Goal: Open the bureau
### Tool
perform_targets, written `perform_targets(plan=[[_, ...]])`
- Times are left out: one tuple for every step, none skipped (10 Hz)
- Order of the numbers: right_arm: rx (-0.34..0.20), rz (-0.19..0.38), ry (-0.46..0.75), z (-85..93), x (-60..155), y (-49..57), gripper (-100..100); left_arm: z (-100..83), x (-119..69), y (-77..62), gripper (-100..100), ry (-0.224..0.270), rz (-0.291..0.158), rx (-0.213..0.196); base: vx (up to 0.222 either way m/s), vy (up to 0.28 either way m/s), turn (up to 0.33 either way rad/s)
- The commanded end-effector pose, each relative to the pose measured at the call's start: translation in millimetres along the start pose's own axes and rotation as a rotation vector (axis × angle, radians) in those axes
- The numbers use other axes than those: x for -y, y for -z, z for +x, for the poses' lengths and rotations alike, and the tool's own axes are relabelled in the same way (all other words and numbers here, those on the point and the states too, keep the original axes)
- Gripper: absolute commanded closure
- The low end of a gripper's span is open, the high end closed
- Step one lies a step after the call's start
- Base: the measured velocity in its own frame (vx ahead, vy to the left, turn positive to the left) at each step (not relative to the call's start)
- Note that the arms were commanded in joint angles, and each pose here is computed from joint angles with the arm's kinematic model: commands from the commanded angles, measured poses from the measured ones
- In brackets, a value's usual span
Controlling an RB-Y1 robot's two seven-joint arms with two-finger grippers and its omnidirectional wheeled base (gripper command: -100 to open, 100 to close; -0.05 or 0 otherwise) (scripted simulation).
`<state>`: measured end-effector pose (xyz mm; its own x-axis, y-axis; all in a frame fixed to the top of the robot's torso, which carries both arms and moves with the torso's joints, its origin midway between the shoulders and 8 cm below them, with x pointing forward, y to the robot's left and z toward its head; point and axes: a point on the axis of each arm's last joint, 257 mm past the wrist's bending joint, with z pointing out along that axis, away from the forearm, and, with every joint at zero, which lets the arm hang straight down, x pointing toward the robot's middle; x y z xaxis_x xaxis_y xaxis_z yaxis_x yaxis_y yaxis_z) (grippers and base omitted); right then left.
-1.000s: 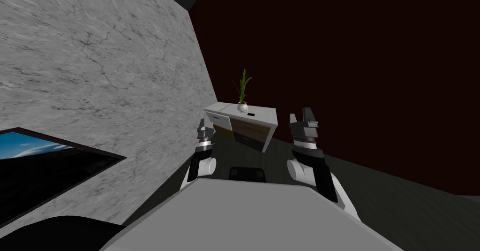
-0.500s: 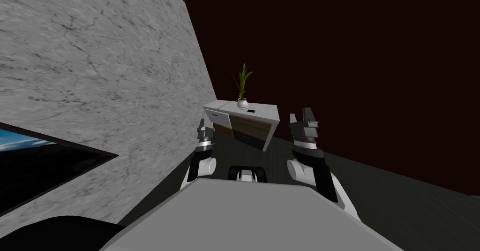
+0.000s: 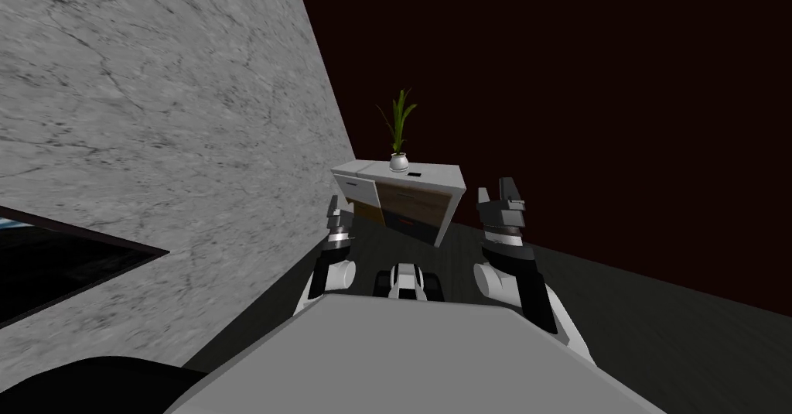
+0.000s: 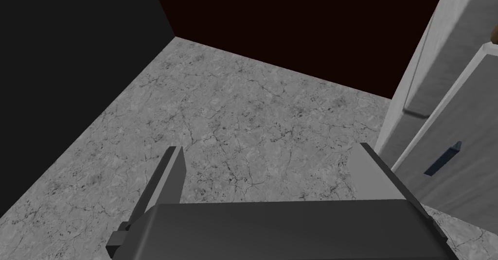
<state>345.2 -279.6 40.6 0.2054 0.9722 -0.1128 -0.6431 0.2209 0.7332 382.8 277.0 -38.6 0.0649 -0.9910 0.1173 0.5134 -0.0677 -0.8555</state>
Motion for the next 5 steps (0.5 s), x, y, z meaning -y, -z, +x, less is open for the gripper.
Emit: perform_targets(plan=[[0.0, 0.0, 0.0, 0.0, 0.0, 0.0, 0, 5.5, -14.9, 2.7, -100, -0.025, -0.03, -0.053, 0.038, -0.014, -0.038], [0.0, 0.0, 0.0, 0.0, 0.0, 0.0, 0, 7.2, -22.3, 3.9, -100, -0.032, -0.043, -0.069, 0.052, -0.021, -0.043], [0.0, 0.0, 0.0, 0.0, 0.0, 0.0, 0, 8.6, -30.4, 5.3, -100, -0.037, -0.058, -0.083, 0.06, -0.009, -0.049], [0.0, 0.0, 0.0, 0.0, 0.0, 0.0, 0, 9.8, -39.1, 6.9, -100, -0.04, -0.072, -0.095, 0.061, -0.015, -0.051], [0.0, 0.0, 0.0, 0.0, 0.0, 0.0, 0, 10.9, -48.0, 8.7, -100, -0.042, -0.088, -0.105, 0.073, -0.019, -0.059]])
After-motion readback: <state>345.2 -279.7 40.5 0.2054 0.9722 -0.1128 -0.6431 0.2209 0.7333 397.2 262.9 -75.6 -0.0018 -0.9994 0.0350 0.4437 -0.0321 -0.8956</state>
